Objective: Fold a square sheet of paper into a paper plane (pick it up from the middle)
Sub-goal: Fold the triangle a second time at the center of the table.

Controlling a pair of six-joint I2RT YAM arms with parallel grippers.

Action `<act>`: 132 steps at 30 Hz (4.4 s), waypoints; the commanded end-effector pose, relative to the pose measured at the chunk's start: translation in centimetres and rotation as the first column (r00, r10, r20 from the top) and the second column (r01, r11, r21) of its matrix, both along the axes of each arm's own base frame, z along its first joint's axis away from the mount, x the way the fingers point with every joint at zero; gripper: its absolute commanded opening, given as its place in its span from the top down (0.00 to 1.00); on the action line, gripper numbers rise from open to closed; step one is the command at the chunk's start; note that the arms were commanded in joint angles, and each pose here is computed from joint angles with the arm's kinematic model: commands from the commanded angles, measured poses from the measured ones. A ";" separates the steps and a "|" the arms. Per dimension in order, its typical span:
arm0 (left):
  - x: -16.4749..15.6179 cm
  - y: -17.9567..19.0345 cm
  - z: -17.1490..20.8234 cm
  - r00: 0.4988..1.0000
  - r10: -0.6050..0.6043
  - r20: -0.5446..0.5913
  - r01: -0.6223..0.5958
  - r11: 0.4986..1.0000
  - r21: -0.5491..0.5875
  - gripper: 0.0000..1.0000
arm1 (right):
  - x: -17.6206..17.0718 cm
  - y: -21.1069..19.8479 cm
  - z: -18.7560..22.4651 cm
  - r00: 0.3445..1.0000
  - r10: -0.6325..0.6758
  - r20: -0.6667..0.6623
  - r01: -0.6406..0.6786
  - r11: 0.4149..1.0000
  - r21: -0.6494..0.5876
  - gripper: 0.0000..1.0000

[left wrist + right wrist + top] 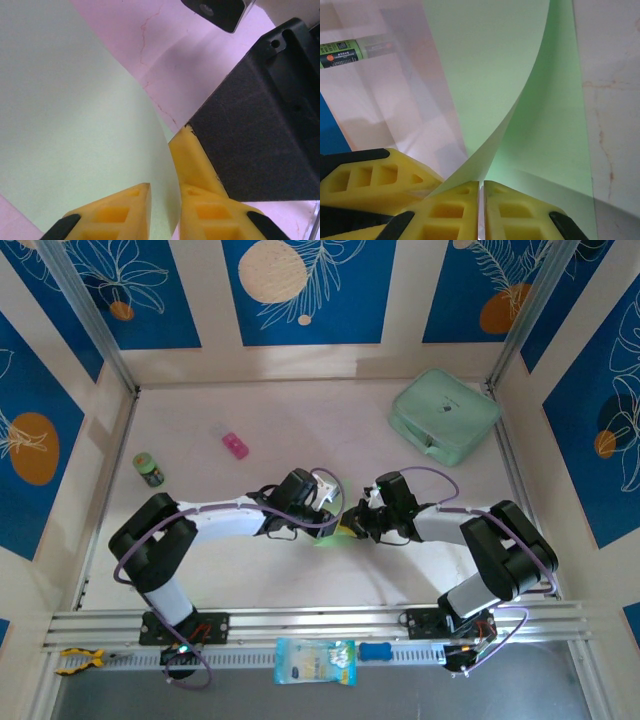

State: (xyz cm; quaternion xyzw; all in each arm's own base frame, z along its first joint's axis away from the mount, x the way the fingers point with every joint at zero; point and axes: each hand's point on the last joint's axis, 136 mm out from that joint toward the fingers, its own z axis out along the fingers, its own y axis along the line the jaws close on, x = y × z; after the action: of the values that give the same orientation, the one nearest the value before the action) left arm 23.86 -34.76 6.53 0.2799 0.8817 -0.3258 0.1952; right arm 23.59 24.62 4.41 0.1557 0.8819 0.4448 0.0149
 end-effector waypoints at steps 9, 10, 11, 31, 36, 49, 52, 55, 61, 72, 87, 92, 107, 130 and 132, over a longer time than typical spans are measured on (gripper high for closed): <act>0.3 0.0 0.2 1.000 -0.004 -0.009 0.004 1.000 -0.017 1.00 | -0.6 -0.5 -0.1 1.000 0.001 -0.026 -0.002 1.000 -0.028 0.87; 0.2 0.0 0.1 1.000 -0.005 -0.011 0.004 1.000 -0.017 1.00 | -0.8 -0.8 -0.3 1.000 -0.001 -0.027 -0.001 0.999 -0.049 0.87; 0.3 0.1 0.1 1.000 0.000 -0.010 0.000 1.000 -0.016 1.00 | -0.9 -1.0 -0.5 1.000 -0.003 -0.027 0.001 0.997 -0.074 0.87; 0.4 0.3 0.0 0.999 0.033 -0.042 -0.034 0.999 -0.011 1.00 | -2.7 -3.1 -5.0 0.993 -0.055 -0.107 0.014 0.936 -0.351 0.95; 0.6 0.2 -0.1 0.996 0.063 -0.063 -0.064 0.998 -0.016 1.00 | -2.5 -3.8 -4.6 0.996 -0.038 -0.082 0.007 0.938 -0.347 0.94; 1.2 0.1 0.0 0.981 0.161 -0.110 -0.167 0.985 -0.046 1.00 | -0.6 -2.9 -1.7 0.998 0.058 0.022 -0.052 0.977 -0.206 0.89; 1.3 0.1 0.1 0.980 0.169 -0.110 -0.175 0.983 -0.049 1.00 | -0.6 -2.7 -0.7 0.997 0.043 0.057 -0.032 0.982 -0.187 0.84; 1.3 0.1 0.1 0.980 0.165 -0.107 -0.171 0.984 -0.044 1.00 | -0.8 -3.1 -0.2 0.996 0.009 0.090 0.009 0.980 -0.199 0.80; 1.3 0.1 0.2 0.983 0.155 -0.101 -0.160 0.986 -0.037 1.00 | -1.2 -5.1 0.1 0.990 -0.045 0.137 0.085 0.950 -0.300 0.78; 1.4 0.0 0.5 0.985 0.146 -0.091 -0.150 0.988 -0.037 1.00 | -2.3 -7.0 0.7 0.977 -0.109 0.182 0.168 0.923 -0.346 0.80; 1.2 0.1 0.1 0.986 0.133 -0.099 -0.136 0.990 -0.022 1.00 | -1.1 -1.6 0.2 0.989 -0.048 0.140 0.068 0.987 -0.143 0.96; 1.0 0.0 -0.1 0.986 0.124 -0.107 -0.126 0.992 -0.016 1.00 | -0.2 -0.7 -0.5 0.992 -0.020 0.123 0.039 0.987 -0.155 0.99; 1.1 0.6 -1.1 0.988 0.103 -0.114 -0.100 0.994 0.033 1.00 | -3.6 -3.6 -4.8 0.999 0.010 -0.037 -0.022 0.941 -0.336 1.00; 0.6 0.7 -1.0 0.991 0.069 -0.115 -0.065 0.997 0.040 1.00 | -1.4 -0.3 -1.2 0.996 0.046 0.073 -0.028 0.971 -0.237 0.99; 0.6 0.7 -1.0 0.991 0.070 -0.114 -0.066 0.997 0.041 1.00 | -1.3 -0.4 -1.3 0.996 0.045 0.072 -0.026 0.970 -0.242 0.99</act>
State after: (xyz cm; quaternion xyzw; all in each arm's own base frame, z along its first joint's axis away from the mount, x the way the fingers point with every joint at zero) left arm 24.10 -33.90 4.82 0.2264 0.9098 -0.3141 0.1497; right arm 21.57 23.24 1.79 0.1373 0.9356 0.3218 0.0476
